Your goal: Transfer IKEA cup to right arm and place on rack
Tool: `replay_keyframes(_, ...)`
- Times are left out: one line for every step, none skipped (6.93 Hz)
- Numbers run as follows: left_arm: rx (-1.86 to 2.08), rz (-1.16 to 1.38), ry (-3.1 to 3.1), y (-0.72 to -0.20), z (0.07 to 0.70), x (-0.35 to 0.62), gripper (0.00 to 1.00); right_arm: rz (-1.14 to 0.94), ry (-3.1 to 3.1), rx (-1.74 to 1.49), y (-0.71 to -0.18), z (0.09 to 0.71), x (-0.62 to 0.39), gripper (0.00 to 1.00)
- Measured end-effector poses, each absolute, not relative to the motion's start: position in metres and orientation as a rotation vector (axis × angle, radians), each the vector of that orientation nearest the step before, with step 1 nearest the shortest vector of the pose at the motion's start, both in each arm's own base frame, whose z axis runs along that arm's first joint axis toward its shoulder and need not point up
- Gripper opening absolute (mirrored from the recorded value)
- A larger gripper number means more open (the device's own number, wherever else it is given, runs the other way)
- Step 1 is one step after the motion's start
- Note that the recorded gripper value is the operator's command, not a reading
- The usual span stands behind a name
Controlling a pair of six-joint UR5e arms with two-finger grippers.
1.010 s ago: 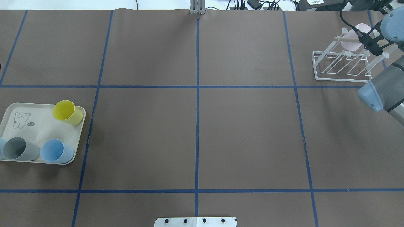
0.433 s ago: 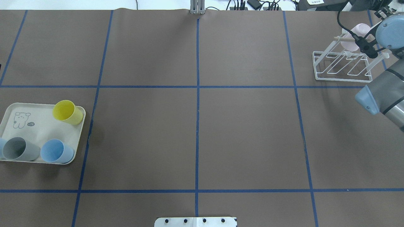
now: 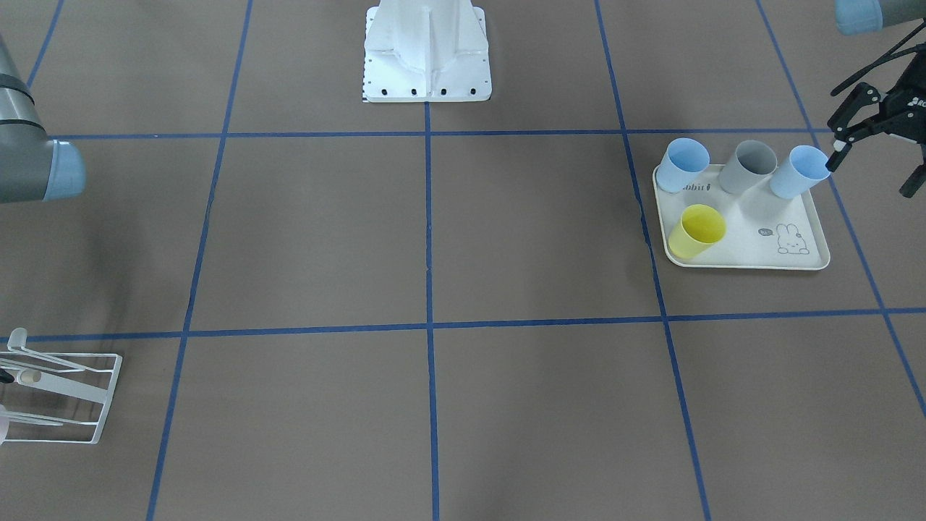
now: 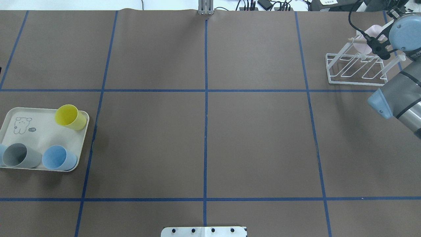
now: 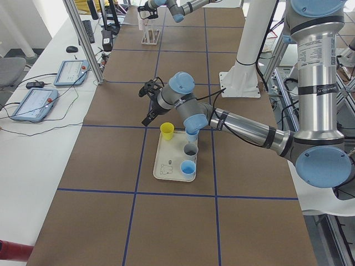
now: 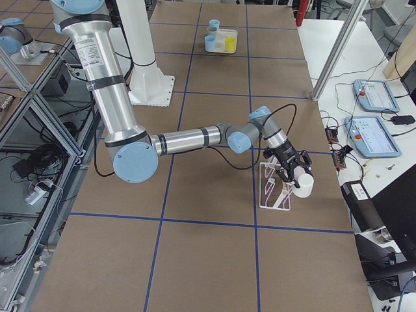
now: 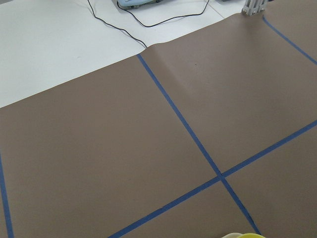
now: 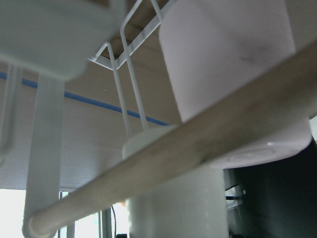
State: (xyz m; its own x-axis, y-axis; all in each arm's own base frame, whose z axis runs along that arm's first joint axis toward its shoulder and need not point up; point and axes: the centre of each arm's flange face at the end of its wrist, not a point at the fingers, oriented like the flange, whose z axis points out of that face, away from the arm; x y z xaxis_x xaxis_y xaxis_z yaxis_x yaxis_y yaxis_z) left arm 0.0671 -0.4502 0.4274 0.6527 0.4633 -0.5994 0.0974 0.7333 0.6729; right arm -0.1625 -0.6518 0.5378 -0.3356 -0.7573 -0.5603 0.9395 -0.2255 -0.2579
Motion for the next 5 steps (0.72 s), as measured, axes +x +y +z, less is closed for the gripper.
replay_keyframes(0.737, 0.23, 0.851, -0.45, 0.427, 0.067, 1.0, -1.812, 0.672, 0.381, -0.652, 0.537, -0.164, 0.98)
replay_keyframes(0.736, 0.23, 0.851, -0.451, 0.428, 0.067, 1.0, -1.813, 0.673, 0.384, -0.652, 0.536, -0.164, 0.98)
replay_keyframes(0.735, 0.229, 0.851, -0.451, 0.428, 0.067, 1.0, -1.809, 0.678, 0.398, -0.652, 0.529, -0.164, 0.98)
replay_keyframes(0.735, 0.229, 0.851, -0.451, 0.428, 0.067, 1.0, -1.799, 0.678, 0.436, -0.652, 0.512, -0.165, 0.98)
replay_keyframes(0.735, 0.229, 0.85, -0.451, 0.428, 0.067, 1.0, -1.769, 0.641, 0.518, -0.65, 0.489, -0.163, 0.98)
